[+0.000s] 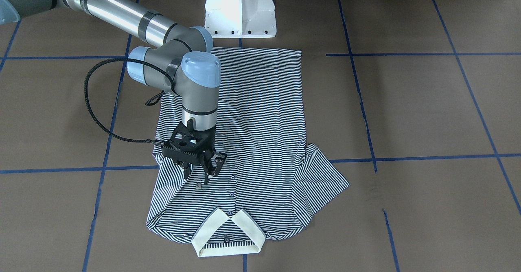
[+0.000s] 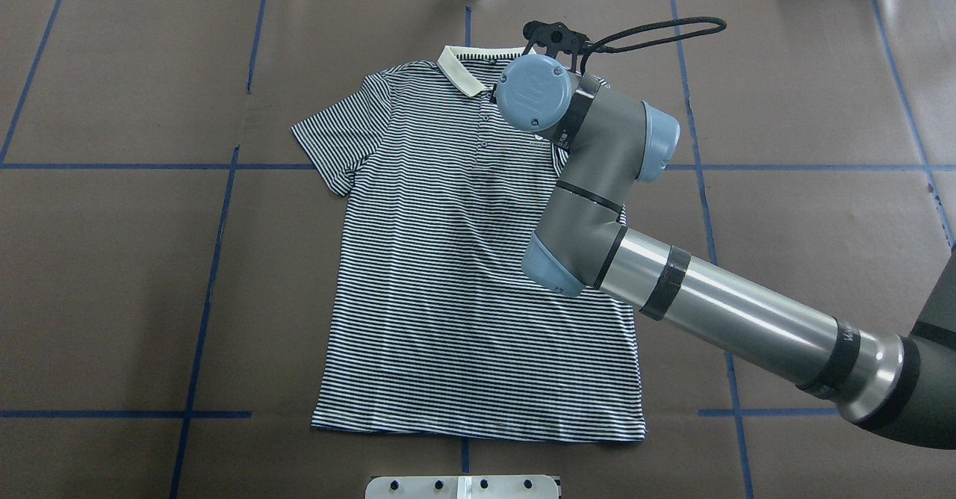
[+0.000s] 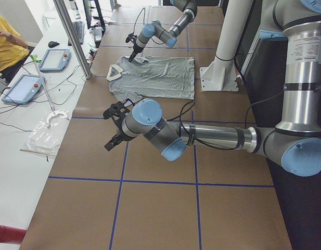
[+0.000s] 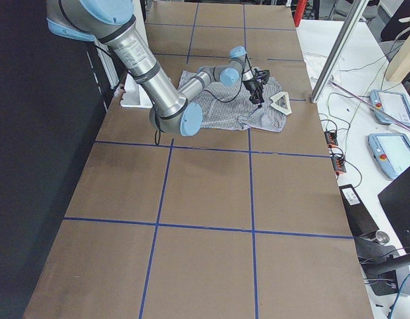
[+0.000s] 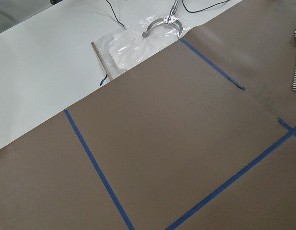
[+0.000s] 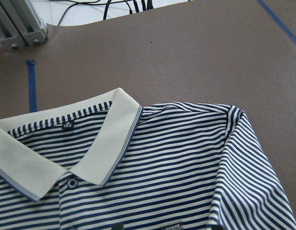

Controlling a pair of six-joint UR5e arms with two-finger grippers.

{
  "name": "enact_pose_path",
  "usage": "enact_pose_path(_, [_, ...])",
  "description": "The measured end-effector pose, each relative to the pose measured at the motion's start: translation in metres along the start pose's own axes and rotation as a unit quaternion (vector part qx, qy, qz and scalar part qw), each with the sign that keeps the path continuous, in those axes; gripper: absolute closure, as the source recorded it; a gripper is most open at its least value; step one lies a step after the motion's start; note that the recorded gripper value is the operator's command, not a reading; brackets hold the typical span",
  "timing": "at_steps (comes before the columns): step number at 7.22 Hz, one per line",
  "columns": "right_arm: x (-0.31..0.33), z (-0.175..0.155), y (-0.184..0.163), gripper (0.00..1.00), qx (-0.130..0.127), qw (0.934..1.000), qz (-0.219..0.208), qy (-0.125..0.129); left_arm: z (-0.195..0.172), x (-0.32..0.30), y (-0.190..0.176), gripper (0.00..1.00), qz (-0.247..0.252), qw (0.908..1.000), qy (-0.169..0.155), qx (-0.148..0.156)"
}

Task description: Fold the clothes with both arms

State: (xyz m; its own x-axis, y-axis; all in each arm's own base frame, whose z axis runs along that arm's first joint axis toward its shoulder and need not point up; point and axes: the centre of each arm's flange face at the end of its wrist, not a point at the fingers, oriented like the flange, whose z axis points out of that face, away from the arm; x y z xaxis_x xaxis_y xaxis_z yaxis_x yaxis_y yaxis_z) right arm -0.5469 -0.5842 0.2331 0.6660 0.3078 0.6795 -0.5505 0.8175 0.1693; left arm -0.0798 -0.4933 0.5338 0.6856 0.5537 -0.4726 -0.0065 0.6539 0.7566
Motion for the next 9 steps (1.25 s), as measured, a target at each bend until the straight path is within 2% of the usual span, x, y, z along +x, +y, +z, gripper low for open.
enact_pose_path(1, [0.001, -0.004, -0.011, 0.0, -0.021, 0.9997, -0.013, -0.005, -0.001, 0.001, -0.002, 0.0, -0.006, 0.9999, -0.001, 0.008])
enact_pose_path(2, [0.004, -0.008, -0.02, 0.0, -0.031, 0.9991, -0.027, -0.006, 0.001, 0.006, -0.006, 0.0, -0.008, 0.9998, 0.002, 0.016])
enact_pose_path(4, [0.007, -0.011, -0.025, 0.0, -0.033, 0.9985, -0.041, -0.013, 0.015, 0.021, -0.011, 0.0, 0.009, 0.9996, 0.015, 0.023])
enact_pose_path(5, [0.007, -0.012, -0.022, 0.0, -0.029, 0.9987, -0.025, -0.035, 0.02, 0.025, -0.011, 0.0, 0.013, 0.9994, 0.019, 0.024])
enact_pose_path(6, [0.011, -0.012, -0.019, 0.0, -0.023, 0.997, 0.003, -0.074, 0.022, 0.026, -0.011, 0.0, 0.015, 0.9994, 0.022, 0.023])
enact_pose_path(7, [0.017, -0.009, -0.016, 0.0, -0.021, 0.9944, 0.021, -0.101, 0.023, 0.027, -0.01, 0.0, 0.016, 0.9994, 0.023, 0.022])
enact_pose_path(8, [0.023, -0.004, -0.015, 0.0, -0.023, 0.9956, 0.014, -0.089, 0.025, 0.029, -0.01, 0.0, 0.016, 0.9993, 0.026, 0.021])
enact_pose_path(9, [0.029, 0.001, -0.018, 0.0, -0.029, 0.9978, -0.024, -0.055, 0.031, 0.035, -0.011, 0.0, 0.019, 0.9991, 0.034, 0.018])
